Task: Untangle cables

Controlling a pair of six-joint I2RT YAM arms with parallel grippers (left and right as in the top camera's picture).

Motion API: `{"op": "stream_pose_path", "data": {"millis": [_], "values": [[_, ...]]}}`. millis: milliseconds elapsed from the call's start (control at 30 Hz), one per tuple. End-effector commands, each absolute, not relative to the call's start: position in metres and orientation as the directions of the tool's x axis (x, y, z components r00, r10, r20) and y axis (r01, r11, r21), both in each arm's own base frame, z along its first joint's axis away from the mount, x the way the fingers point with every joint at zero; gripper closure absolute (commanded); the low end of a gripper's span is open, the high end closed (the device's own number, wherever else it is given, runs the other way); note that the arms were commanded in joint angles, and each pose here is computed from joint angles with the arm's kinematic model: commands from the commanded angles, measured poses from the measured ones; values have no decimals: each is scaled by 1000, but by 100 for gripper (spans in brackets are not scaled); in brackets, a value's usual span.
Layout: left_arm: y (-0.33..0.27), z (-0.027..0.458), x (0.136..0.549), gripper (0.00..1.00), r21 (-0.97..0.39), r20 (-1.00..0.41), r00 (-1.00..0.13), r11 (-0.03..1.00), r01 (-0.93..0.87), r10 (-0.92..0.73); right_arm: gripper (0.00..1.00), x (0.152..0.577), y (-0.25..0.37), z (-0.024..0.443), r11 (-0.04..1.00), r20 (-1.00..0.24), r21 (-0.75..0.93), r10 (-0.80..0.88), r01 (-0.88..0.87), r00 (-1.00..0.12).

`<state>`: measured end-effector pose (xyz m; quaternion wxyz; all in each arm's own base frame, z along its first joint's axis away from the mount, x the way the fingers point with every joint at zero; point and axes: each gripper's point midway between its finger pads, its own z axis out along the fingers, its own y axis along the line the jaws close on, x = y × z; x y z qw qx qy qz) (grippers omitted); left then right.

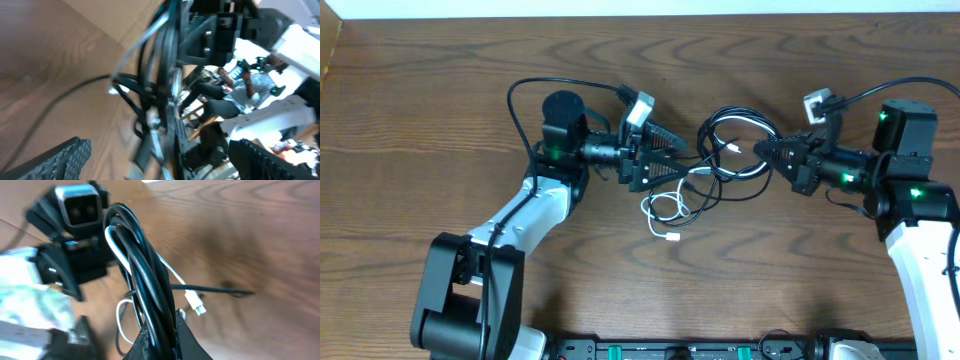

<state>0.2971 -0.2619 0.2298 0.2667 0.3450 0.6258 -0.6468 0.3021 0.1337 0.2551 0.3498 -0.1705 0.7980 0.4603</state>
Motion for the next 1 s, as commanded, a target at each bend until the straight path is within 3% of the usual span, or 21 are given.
{"op": "stream_pose_path", "data": {"millis": [0,367,400,433,500,633,700,767,933,967], "values": [[-277,231,299,4,-577,-816,-576,-26,816,55,99,287,144,273,400,-659,710,87,-580,-747],[-309,235,296,6,-533,-846,-533,15,846,22,99,282,144,267,391,-545,795,126,-463,-829],[-311,234,297,15,-532,-846,-533,23,846,18,99,282,144,266,391,-538,799,126,-457,-833],[-312,234,298,30,-532,-846,-532,34,846,13,99,280,144,265,390,-530,804,126,-449,-839],[-313,234,302,91,-532,-846,-533,57,845,1,99,279,144,264,389,-516,811,127,-436,-847],[-311,224,314,92,-568,-820,-572,137,811,-16,98,280,143,262,405,-519,805,127,-434,-845],[-308,208,324,92,-588,-799,-601,220,778,-12,92,284,139,257,442,-521,793,136,-419,-843],[-305,192,328,92,-588,-788,-615,280,759,11,83,289,135,252,478,-523,780,145,-403,-840],[-297,168,336,92,-593,-757,-652,388,706,31,42,291,135,252,479,-502,793,165,-376,-849],[-296,166,338,92,-591,-755,-656,405,697,27,40,291,135,253,477,-498,797,170,-371,-851]]}}
